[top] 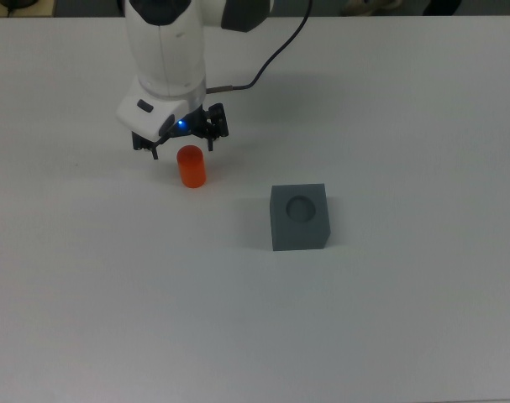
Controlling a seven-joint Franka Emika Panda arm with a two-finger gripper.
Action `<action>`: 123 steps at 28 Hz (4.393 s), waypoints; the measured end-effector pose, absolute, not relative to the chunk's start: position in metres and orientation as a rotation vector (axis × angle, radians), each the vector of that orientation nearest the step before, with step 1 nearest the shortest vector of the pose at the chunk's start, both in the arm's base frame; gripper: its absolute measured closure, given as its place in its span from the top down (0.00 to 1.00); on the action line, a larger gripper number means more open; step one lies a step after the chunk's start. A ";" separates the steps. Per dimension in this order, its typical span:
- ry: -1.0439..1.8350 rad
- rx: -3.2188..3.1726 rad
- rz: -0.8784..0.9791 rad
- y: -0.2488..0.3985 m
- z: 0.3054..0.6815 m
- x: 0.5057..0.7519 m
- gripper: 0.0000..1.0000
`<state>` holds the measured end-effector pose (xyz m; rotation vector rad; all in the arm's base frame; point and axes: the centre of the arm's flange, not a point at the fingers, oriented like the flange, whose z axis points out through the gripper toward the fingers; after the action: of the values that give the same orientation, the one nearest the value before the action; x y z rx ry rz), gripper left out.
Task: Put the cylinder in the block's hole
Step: 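Lower the gripper onto the orange cylinder and close to grasp it, then lift the orange cylinder and carry it over the grey block's hole, then lower the cylinder into the hole of the grey block, then open the gripper to release the cylinder and raise it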
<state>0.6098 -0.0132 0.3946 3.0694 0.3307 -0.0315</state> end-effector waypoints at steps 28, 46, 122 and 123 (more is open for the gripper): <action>0.399 3.015 -0.093 -0.004 0.370 0.614 0.51; 0.157 3.169 0.110 0.051 0.483 0.653 0.51; 0.270 3.153 0.158 0.148 0.466 0.688 1.00; 0.260 3.150 0.169 0.144 0.473 0.688 1.00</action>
<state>0.6876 0.1441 0.4728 3.1499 0.2596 0.1685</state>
